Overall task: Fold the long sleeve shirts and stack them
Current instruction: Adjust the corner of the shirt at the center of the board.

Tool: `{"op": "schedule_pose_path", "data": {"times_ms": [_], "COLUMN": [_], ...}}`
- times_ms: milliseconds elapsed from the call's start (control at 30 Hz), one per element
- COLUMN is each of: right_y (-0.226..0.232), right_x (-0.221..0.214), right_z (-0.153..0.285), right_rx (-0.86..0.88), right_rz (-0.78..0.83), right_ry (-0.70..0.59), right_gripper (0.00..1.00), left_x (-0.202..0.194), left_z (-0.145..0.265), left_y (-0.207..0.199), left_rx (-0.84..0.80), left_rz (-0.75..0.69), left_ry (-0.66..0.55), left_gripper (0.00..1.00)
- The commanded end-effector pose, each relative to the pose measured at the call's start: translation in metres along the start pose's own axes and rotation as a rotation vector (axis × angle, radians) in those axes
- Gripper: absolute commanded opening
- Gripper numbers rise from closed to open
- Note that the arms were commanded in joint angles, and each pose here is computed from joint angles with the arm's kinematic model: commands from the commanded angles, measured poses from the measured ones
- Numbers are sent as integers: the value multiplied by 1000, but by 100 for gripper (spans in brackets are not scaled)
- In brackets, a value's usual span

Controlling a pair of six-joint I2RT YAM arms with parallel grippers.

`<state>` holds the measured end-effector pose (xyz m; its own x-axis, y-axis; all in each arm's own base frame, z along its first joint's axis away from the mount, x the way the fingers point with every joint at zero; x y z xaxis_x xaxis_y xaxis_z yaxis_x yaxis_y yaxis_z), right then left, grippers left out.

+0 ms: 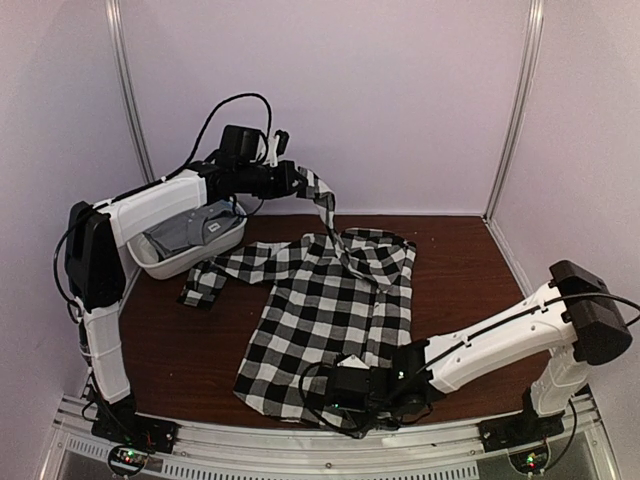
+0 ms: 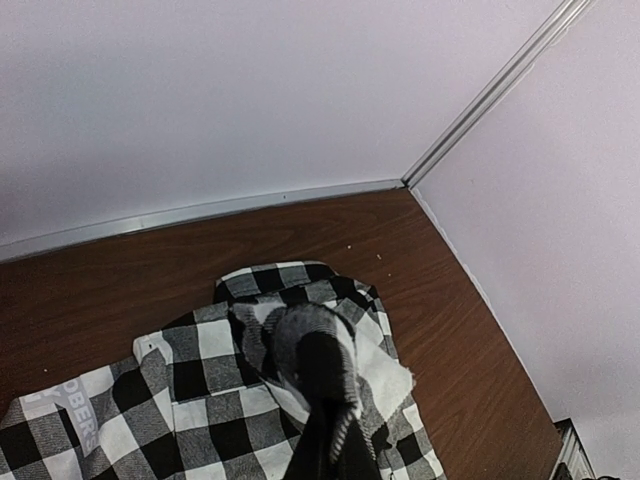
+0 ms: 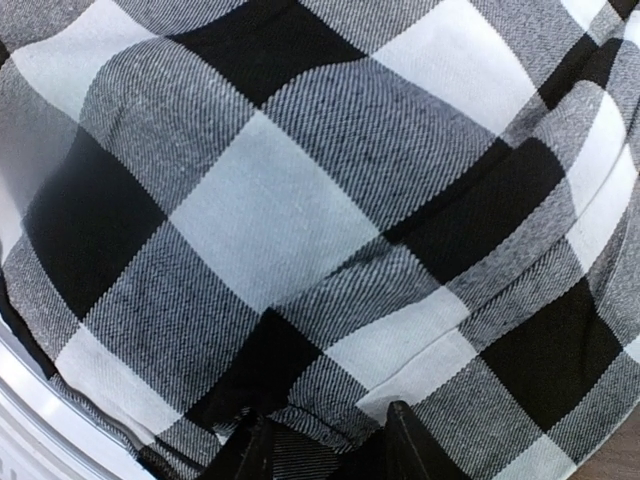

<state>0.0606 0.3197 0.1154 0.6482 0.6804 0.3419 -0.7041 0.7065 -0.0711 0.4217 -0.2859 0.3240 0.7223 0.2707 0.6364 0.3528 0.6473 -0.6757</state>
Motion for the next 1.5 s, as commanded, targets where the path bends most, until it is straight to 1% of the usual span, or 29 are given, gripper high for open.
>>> {"op": "schedule_pose_path", "data": {"times_ms": [0, 167, 267, 333, 433, 533, 633, 700, 867, 967, 1200, 1467], "right_y": [-5, -4, -2, 0, 3, 6, 6, 6, 6, 6, 14, 26], "right_x": [5, 10, 11, 11, 9, 6, 4, 7, 13, 21, 41, 44], "right_z": [4, 4, 1, 1, 1, -1, -3, 1, 8, 18, 40, 29], "right_rx": [-117, -134, -123, -114, -97, -82, -83, -80, -108, -116, -94, -30], "right_rz": [5, -4, 6, 10, 20, 24, 21, 19, 24, 31, 58, 89], "right_ry": [-30, -54, -50, -53, -52, -47, -45, -61, -83, -106, -171, -158], "right_gripper": [40, 32, 24, 20, 20, 26, 27, 24, 11, 5, 2, 2], "left_x": [9, 9, 9, 10, 10, 9, 9, 9, 11, 12, 19, 27], "left_z": [4, 3, 3, 3, 3, 3, 3, 3, 4, 6, 13, 28], "left_y": [-1, -1, 0, -1, -2, -1, -1, -1, -3, -5, -10, -11], "left_rx": [-27, -30, -31, -33, -36, -37, -38, -39, -44, -48, -40, 11], "left_rz": [-17, -15, -13, -12, -13, -11, -7, -6, -9, -11, -28, -40], "left_ry": [-30, -29, -27, -26, -26, -24, -22, -23, -25, -29, -63, -132], "left_gripper": [0, 0, 0, 0, 0, 0, 0, 0, 0, 0, 0, 0]}}
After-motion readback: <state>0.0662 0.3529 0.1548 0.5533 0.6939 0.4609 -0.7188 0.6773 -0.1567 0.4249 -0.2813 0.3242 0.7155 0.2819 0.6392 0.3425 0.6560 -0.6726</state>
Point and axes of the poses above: each gripper's point midway between its finger pads, its own z axis back along the fingers, its own y axis along the line the jaws close on, x = y × z, the point moved 10 cm from there along z, back along the fingers, and after that the axes turned 15 degrees about z, right-handed, at the moved point
